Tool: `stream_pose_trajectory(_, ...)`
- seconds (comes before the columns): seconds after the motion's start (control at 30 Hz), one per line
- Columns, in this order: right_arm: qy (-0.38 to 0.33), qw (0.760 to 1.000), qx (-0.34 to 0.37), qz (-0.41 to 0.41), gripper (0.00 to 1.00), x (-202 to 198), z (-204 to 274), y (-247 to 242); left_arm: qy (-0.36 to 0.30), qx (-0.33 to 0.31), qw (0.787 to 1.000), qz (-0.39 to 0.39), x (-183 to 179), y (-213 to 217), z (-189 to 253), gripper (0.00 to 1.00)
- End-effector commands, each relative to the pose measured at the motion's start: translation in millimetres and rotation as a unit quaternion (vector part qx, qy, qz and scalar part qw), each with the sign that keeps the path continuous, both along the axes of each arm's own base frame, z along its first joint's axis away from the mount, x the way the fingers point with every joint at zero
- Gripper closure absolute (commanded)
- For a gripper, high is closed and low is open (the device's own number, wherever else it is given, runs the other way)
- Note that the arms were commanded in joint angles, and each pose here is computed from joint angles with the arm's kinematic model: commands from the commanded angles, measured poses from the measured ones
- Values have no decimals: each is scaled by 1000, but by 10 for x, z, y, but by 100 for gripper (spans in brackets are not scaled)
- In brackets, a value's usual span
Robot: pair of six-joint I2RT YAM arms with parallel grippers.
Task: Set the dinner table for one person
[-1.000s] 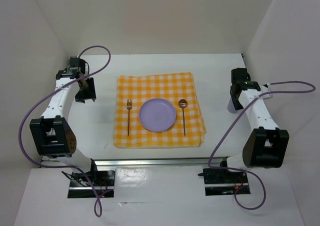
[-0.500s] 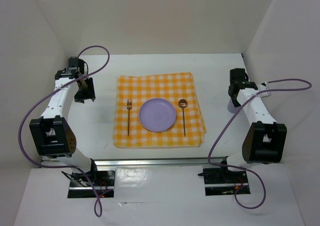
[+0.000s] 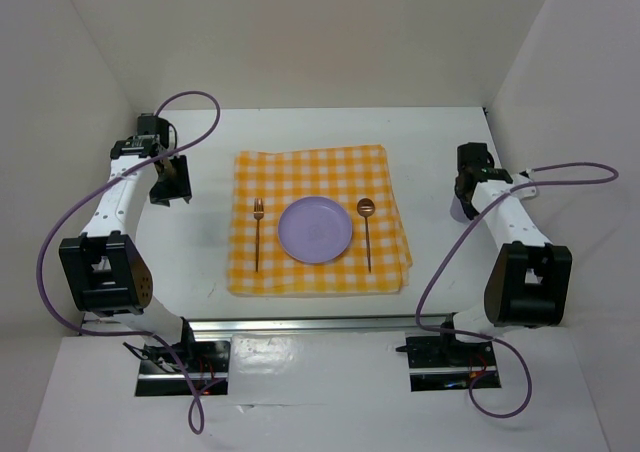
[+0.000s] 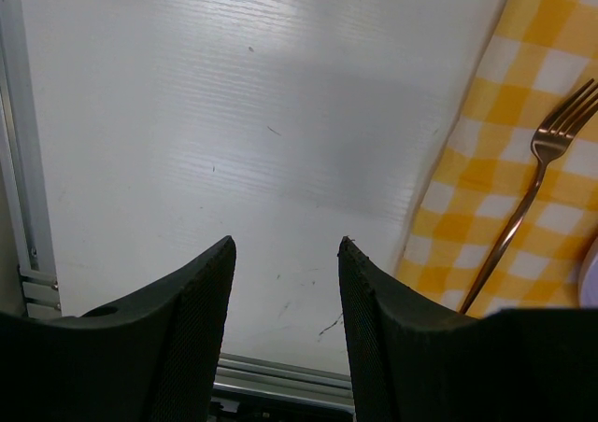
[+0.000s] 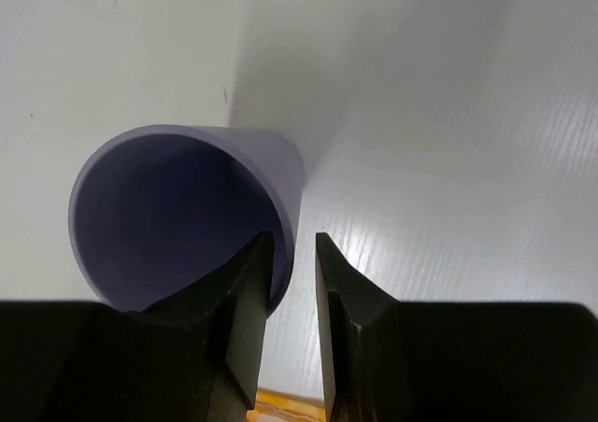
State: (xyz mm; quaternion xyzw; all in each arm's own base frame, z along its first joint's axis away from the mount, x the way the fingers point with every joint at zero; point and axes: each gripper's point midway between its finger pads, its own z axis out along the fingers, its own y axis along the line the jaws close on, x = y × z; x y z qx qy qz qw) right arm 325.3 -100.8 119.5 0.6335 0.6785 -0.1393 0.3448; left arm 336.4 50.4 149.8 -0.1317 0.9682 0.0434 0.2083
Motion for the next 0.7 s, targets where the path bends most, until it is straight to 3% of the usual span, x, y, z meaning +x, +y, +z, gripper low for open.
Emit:
stream_pose_trajectory(0.0, -8, 1000, -13, -17, 67, 30, -16, -75, -19, -4, 1000, -9, 39, -2, 130, 44)
stream_pose_trajectory(0.03, -2, 1000, -12, -16, 67, 31, -55, -75, -19, -4, 1000, -9, 39, -2, 130, 44)
stream_pose_trajectory(0.17, -7, 1000, -11, -9, 100, 89, 65, -66, -24, -3, 1000, -9, 34, -2, 160, 44)
stream_pose_trajectory(0.3, -53, 996, -33, 72, 100, 382, 527, -27, -24, -3, 1000, -9, 34, -2, 160, 44)
stream_pose_trajectory(0.5, -89, 968, -77, 223, 100, 841, 1151, 290, -24, -3, 1000, -9, 34, -2, 160, 46)
stream_pose_trajectory(0.63, -109, 921, -84, 363, 100, 1258, 1387, 1044, -24, -3, 1000, -9, 34, -2, 160, 46)
stream_pose_trajectory(0.67, -84, 913, -85, 389, 100, 1383, 1233, 1213, -23, 1, 1000, -7, 32, 14, 160, 46)
